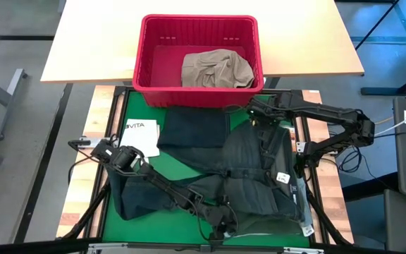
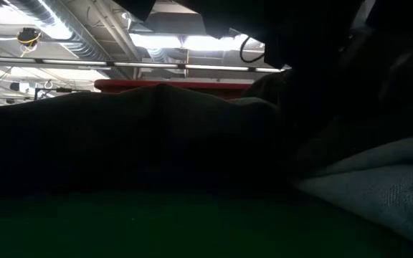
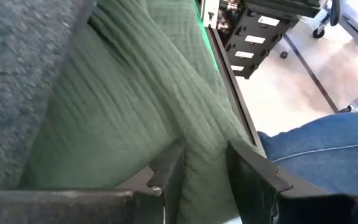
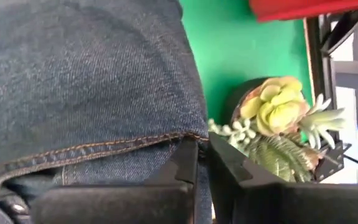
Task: Fold Laundry from Bin
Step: Remove the dark blue jean from the red bin
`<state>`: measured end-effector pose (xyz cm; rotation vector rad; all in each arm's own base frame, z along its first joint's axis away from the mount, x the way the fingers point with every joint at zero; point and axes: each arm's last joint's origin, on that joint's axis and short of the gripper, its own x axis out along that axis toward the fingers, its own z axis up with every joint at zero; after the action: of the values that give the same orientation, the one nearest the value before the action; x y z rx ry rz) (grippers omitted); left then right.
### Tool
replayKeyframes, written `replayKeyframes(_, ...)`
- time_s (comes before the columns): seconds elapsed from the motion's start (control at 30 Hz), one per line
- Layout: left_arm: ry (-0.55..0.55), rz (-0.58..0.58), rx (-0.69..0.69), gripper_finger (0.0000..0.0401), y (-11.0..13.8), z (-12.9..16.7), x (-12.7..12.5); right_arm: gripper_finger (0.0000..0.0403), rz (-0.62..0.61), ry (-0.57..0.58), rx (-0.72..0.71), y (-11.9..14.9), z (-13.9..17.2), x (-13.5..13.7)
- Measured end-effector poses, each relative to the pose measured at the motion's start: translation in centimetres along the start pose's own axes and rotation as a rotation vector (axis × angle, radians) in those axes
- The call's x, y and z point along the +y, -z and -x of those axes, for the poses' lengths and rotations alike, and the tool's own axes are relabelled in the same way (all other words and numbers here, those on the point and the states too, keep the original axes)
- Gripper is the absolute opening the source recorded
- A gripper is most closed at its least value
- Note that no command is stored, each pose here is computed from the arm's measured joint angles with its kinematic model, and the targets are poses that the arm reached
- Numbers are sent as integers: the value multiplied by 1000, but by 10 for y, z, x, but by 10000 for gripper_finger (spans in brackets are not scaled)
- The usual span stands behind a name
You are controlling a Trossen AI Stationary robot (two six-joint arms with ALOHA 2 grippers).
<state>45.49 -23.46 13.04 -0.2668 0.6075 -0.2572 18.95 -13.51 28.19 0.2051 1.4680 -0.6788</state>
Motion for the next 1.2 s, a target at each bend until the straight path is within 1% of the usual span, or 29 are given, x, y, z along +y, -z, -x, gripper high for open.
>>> replayKeyframes(0.33,-1,-1,18,117,2,0,0,21,-175,33,-22,-1,-10,-39)
replayKeyframes(0.6,0,4,26,117,3,0,0,21,-291,53,-88,-2,-16,-70)
replayKeyframes(0.7,1,4,27,117,3,0,0,21,-301,57,-92,-2,-20,-77)
replayKeyframes(0.8,1,4,27,117,3,0,0,21,-311,50,-66,-4,-28,-81)
replayKeyframes(1.0,1,3,27,117,3,0,0,21,-295,39,-11,-14,-46,-79)
replayKeyframes(1.2,-1,4,27,117,2,0,1,21,-291,33,-1,-16,-50,-79)
